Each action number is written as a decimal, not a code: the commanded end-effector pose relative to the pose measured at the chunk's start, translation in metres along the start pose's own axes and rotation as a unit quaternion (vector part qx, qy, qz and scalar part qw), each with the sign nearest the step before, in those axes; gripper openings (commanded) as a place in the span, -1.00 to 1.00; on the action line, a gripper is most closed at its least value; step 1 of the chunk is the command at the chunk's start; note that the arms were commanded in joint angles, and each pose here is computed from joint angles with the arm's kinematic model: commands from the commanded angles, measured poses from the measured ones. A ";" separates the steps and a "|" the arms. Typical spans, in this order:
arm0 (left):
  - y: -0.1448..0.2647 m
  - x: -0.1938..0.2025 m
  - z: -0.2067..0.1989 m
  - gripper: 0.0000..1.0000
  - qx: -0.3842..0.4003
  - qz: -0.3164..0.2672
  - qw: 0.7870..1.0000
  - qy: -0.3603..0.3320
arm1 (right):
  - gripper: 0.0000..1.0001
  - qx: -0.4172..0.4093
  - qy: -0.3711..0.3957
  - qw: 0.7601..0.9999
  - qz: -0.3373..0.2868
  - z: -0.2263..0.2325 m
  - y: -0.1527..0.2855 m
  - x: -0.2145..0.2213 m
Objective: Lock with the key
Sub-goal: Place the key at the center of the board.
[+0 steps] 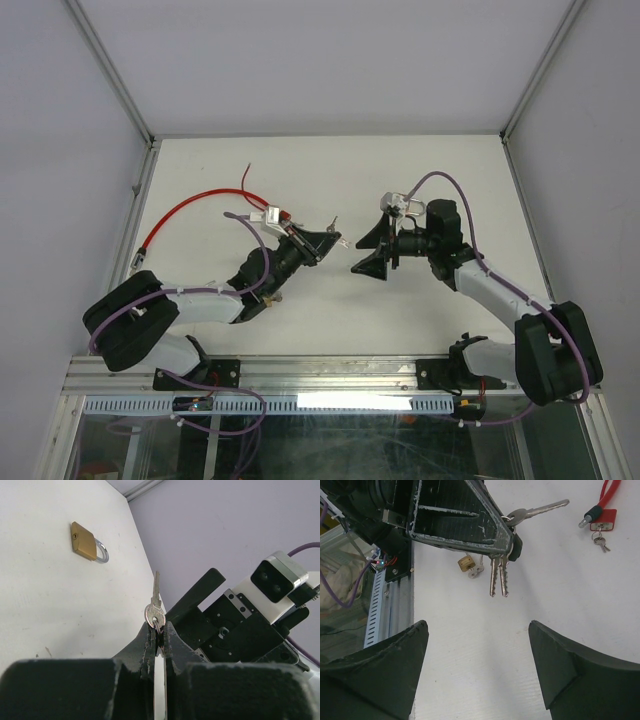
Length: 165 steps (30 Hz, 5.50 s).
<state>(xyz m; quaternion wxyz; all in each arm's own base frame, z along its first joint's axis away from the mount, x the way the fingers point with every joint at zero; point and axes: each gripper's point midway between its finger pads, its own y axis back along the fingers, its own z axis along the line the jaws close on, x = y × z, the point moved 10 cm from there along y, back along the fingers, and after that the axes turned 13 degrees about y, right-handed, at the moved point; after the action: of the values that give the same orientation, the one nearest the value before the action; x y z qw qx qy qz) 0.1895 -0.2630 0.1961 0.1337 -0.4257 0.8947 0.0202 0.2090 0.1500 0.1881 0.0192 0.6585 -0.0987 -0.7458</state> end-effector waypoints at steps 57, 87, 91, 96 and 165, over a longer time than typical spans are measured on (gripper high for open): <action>0.014 0.013 -0.023 -0.46 0.183 0.072 0.972 -0.132 | -1.00 -0.109 -0.055 0.991 -0.046 0.009 -0.006 -0.033; 0.092 -0.028 0.023 0.98 0.024 -0.047 0.982 -0.181 | -1.00 0.341 -0.130 0.907 0.212 -0.111 0.106 0.034; 0.094 -0.026 0.026 0.97 0.017 -0.037 0.982 -0.183 | -1.00 0.371 -0.148 0.877 0.266 -0.124 0.118 0.048; 0.098 -0.025 0.028 0.96 0.017 -0.031 0.982 -0.185 | -1.00 0.388 -0.174 0.855 0.299 -0.132 0.129 0.065; 0.062 -0.111 0.041 0.98 -0.142 -0.070 0.980 -0.121 | -0.05 0.133 0.066 0.989 -0.003 -0.023 0.097 -0.080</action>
<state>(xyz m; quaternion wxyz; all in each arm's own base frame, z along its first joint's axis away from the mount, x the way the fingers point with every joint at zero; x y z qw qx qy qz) 0.2053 -0.1340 0.1666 0.1716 -0.4789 0.8438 0.1710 0.2296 0.0644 0.2727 -0.0633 0.6773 -0.2076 -0.7029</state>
